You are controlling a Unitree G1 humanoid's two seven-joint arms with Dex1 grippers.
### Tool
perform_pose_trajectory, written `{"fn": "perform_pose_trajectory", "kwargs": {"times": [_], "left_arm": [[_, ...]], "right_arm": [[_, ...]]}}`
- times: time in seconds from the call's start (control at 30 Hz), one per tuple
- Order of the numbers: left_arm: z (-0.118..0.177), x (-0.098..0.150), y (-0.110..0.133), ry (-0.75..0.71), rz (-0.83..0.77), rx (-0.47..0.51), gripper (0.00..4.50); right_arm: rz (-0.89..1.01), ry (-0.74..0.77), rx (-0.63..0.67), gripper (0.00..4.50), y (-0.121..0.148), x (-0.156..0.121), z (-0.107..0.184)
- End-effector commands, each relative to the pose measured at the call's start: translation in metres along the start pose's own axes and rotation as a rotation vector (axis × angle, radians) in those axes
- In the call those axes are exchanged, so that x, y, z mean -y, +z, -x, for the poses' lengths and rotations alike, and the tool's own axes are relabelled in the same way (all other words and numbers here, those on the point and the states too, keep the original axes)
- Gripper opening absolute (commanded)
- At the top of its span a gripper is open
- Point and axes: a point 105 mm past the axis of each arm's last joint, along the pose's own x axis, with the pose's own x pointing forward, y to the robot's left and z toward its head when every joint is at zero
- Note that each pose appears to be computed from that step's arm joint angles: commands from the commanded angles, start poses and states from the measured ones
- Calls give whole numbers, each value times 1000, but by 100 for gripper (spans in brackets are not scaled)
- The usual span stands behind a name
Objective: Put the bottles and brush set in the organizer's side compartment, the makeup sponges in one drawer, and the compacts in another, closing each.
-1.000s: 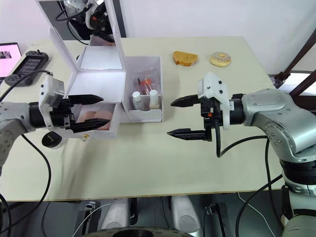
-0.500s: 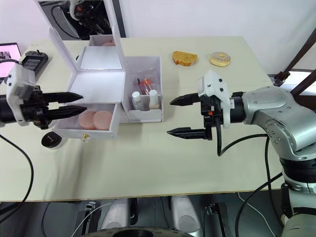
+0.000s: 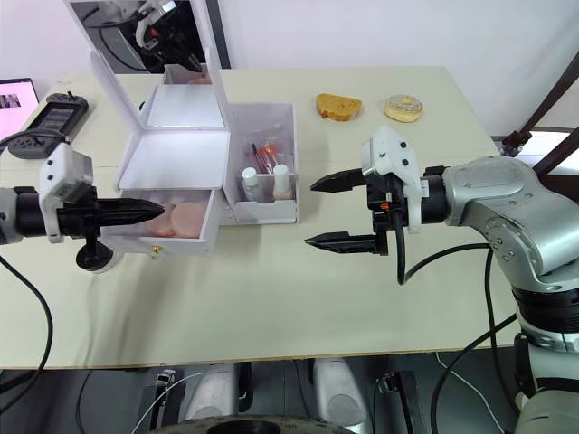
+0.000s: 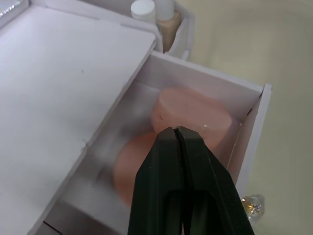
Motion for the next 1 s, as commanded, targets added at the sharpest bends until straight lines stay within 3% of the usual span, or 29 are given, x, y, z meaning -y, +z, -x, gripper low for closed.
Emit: {"fn": "perform_pose_trajectory", "kwargs": {"times": [0.03, 0.37, 0.8, 1.0], "left_arm": [[-4, -3, 4, -1, -71, -12, 3], [-25, 2, -3, -70, -87, -18, 3], [-9, -10, -4, -48, -115, -131, 3], [-6, -9, -6, -72, -162, -236, 3]], "right_arm": [[53, -17, 16, 450, 11, -1, 3], [51, -36, 11, 450, 11, -1, 5], [55, -39, 13, 450, 12, -1, 6], [59, -37, 17, 450, 12, 0, 5]]}}
